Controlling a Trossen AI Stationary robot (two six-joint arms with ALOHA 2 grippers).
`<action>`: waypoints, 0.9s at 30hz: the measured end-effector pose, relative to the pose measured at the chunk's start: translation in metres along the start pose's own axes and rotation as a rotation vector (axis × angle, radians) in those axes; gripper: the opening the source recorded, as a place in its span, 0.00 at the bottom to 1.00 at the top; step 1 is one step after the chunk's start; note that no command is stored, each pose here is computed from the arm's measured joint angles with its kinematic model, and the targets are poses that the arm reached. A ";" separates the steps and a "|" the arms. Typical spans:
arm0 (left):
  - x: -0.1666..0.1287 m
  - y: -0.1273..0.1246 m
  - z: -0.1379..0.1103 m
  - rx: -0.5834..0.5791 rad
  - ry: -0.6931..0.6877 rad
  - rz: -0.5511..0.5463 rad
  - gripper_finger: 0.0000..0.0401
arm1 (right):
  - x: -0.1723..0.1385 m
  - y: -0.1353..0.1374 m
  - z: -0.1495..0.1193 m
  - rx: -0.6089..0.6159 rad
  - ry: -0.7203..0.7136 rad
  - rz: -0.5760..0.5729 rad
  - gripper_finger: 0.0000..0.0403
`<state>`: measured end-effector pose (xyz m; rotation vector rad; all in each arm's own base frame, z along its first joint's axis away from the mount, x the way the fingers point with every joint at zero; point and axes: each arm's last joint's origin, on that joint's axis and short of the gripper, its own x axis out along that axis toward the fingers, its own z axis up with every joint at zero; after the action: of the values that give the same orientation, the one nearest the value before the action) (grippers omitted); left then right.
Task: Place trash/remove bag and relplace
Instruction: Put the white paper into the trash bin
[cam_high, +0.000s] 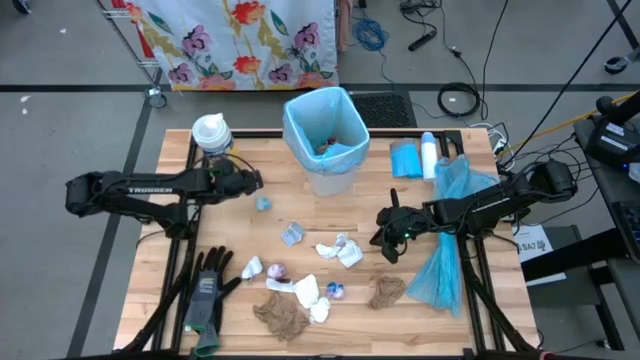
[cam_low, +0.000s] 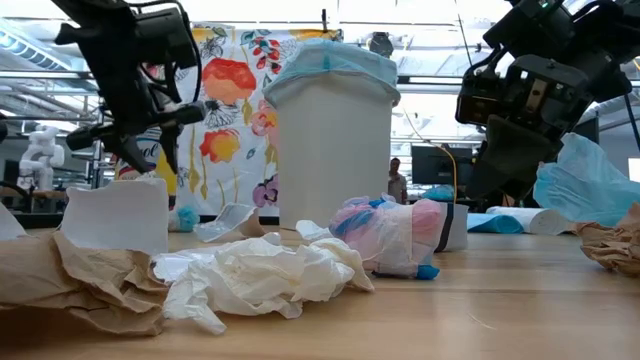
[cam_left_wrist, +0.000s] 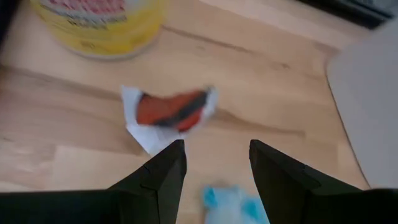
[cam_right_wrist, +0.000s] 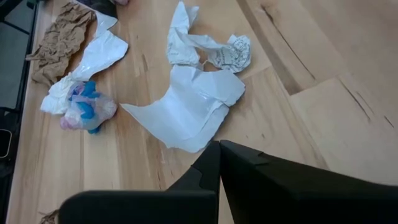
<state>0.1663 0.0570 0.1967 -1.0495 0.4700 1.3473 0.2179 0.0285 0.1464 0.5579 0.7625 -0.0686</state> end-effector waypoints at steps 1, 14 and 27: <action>0.001 0.001 0.002 -0.006 -0.009 0.012 0.45 | 0.000 0.000 0.000 0.000 0.001 0.000 0.00; 0.016 0.004 0.007 0.013 -0.061 0.132 0.45 | 0.000 -0.001 -0.001 -0.004 0.015 -0.008 0.00; 0.044 -0.005 -0.004 0.051 -0.069 0.193 0.45 | 0.000 -0.001 -0.002 -0.006 0.017 -0.009 0.00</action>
<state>0.1824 0.0787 0.1610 -0.9313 0.5624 1.5290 0.2167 0.0285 0.1451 0.5497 0.7811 -0.0699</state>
